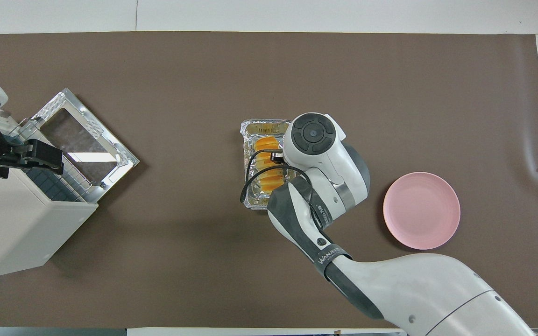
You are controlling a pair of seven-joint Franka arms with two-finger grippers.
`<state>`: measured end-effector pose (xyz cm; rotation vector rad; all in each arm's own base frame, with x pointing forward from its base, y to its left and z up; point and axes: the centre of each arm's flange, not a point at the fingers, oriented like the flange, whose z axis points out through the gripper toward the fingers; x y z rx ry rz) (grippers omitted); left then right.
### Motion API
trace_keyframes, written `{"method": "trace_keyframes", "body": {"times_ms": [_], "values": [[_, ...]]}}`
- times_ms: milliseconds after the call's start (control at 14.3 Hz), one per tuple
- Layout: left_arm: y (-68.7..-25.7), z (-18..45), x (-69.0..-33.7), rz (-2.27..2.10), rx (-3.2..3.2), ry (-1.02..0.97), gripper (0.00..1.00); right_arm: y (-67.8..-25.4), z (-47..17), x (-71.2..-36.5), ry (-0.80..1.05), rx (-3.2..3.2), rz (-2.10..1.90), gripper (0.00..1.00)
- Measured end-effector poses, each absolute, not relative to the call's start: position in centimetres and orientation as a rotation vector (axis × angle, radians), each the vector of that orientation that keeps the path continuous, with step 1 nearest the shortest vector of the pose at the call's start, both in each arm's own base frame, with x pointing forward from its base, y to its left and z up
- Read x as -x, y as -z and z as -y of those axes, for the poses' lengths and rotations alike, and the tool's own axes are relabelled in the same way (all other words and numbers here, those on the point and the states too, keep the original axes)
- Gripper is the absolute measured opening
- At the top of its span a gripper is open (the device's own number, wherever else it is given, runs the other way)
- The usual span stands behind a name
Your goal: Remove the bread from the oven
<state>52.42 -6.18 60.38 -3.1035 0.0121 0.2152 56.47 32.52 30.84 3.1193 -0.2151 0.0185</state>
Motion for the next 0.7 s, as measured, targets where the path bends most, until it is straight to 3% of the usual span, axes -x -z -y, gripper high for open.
{"method": "trace_keyframes", "body": {"times_ms": [280, 350, 700], "values": [[-61.2, 6.3, -52.2, -0.031, 3.104, -0.207, 1.0, -31.0, -33.1, -56.3, -0.024, -3.123, 0.201, 0.08], [-61.2, 6.3, -52.2, -0.033, 3.104, -0.207, 1.0, -31.2, -33.2, -56.3, -0.028, -3.125, 0.198, 0.02], [-60.5, 6.0, -52.3, -0.042, 3.103, -0.224, 1.0, -33.5, -33.5, -57.2, -0.035, -3.125, 0.206, 0.02]]}}
